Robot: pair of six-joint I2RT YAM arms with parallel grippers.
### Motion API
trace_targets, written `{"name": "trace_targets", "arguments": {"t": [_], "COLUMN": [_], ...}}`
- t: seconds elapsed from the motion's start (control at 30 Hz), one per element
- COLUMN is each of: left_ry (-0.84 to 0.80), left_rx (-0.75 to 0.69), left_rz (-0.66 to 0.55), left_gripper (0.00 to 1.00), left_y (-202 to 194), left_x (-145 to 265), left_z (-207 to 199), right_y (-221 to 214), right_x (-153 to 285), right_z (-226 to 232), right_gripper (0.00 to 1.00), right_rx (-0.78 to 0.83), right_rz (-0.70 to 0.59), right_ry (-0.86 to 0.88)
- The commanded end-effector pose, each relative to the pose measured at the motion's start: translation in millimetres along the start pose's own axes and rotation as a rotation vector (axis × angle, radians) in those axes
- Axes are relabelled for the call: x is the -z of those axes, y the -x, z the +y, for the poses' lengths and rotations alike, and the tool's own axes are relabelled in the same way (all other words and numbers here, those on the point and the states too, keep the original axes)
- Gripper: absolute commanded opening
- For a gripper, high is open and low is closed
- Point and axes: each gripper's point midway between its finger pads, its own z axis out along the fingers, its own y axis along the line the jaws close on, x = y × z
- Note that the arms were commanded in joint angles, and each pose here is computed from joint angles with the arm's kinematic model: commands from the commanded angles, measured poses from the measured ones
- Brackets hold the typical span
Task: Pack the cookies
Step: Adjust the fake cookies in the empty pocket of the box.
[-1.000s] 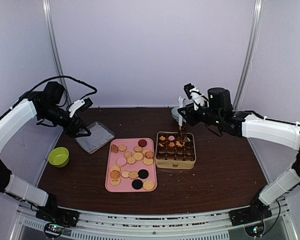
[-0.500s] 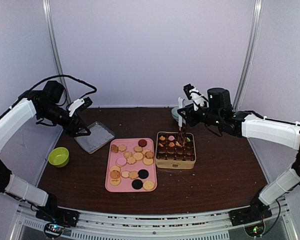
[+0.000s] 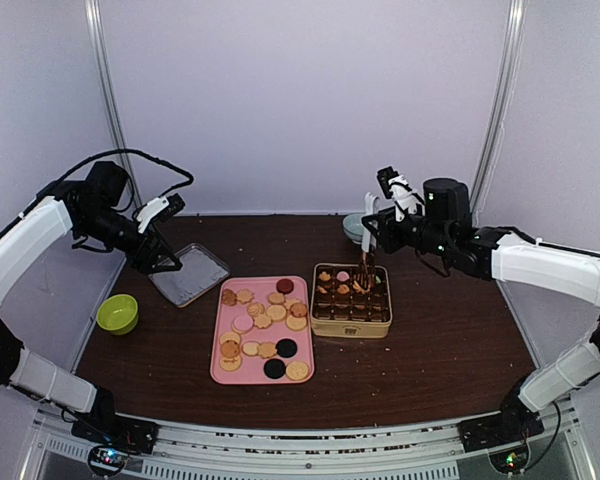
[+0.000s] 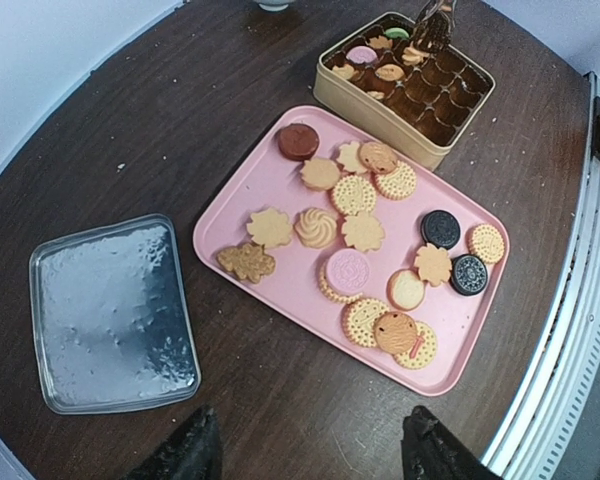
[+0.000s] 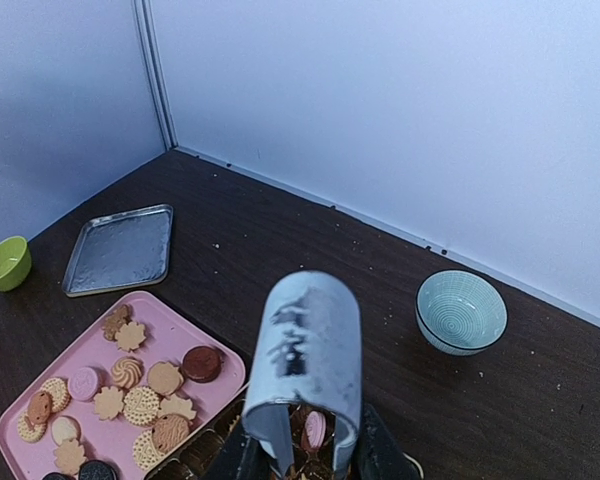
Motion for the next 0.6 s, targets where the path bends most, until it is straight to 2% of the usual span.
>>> {"name": "trace_targets", "arguments": {"t": [0.0,0.23,0.57], "left_ry": [-0.002,-0.003,-0.005], "left_rx": [-0.024,-0.026,-0.027], "left_rz": [-0.038,-0.035,-0.033], "left_gripper": [0.63,0.63,0.63], "left_y": [11.0,9.3,7.3], "left_x": [7.8,7.1,6.6], "left_z": [-1.6,-2.5,-3.6], "right_y": [19.2,14.6,9.2], "right_x": [7.2,3.2,-8.4], "right_z": [-7.0,-18.0,-7.5], "right_gripper": [0.06,0.05,0.06], "right_rx": [-0.022,-0.052,-0.07], "right_rz": [-0.07,-0.051,-0.039], "right_ry": [-0.033,-0.096,-0.069]}}
